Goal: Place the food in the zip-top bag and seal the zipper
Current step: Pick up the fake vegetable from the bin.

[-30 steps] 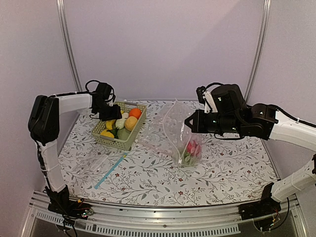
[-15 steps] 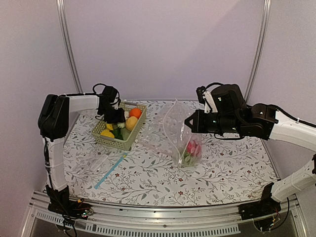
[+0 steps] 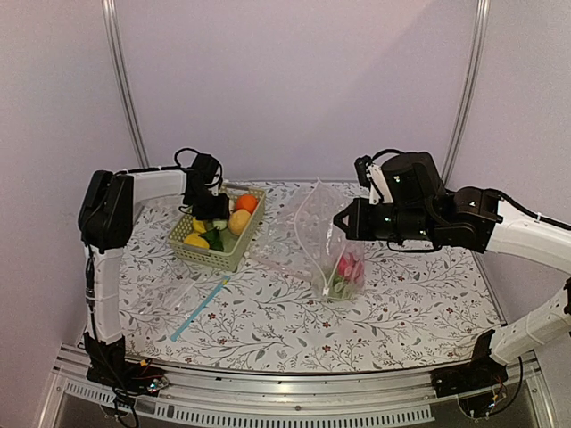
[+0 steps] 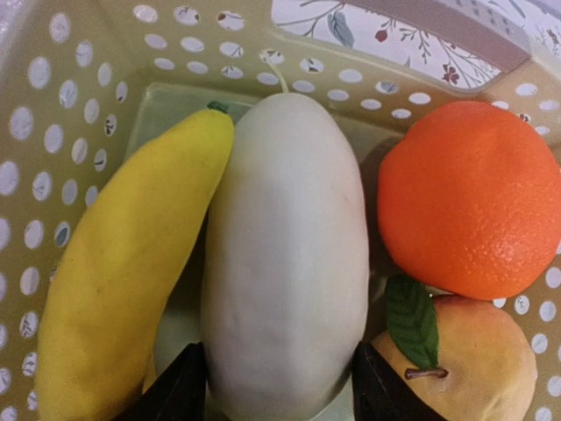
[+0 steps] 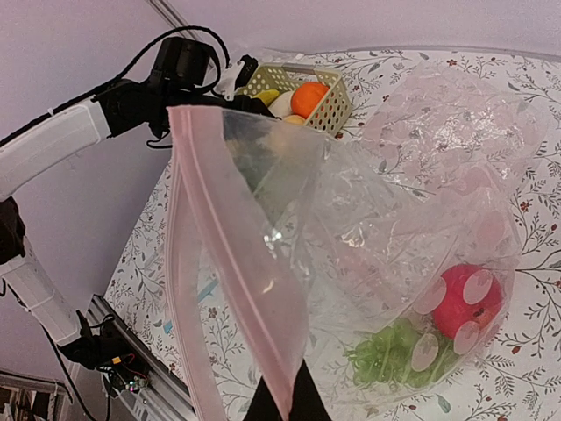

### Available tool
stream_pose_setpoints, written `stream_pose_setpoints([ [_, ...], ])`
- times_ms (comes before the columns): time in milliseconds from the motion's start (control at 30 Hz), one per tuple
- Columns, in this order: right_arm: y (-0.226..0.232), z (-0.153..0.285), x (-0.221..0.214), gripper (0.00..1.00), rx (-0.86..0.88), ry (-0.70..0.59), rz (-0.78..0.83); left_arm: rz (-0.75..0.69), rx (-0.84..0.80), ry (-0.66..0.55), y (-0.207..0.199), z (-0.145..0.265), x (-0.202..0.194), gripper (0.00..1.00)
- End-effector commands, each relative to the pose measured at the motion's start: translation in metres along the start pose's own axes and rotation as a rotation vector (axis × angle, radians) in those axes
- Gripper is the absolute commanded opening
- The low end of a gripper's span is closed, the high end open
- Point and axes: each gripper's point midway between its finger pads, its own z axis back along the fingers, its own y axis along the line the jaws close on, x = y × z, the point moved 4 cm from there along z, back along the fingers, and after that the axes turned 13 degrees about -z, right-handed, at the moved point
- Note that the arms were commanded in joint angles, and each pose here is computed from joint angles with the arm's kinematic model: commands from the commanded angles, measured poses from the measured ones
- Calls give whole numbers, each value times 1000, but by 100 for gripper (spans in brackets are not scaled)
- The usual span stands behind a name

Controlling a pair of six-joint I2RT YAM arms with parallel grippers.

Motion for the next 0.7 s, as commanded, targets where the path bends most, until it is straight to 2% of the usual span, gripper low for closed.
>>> stream_pose_setpoints([
  [0,1,5,6,0,7,-22,-3,-29,16,52,-9,-12,-13,51],
  [167,2,6,6,0,9,-21,-5,-15,35,-26,-6,10,-2,42],
  [433,3,10,12,0,-6,-38,-1,19,30,-247,-4,88,22,40],
  [667,2,11,14,0,-11,-55,-11,7,38,-235,-1,114,3,40],
])
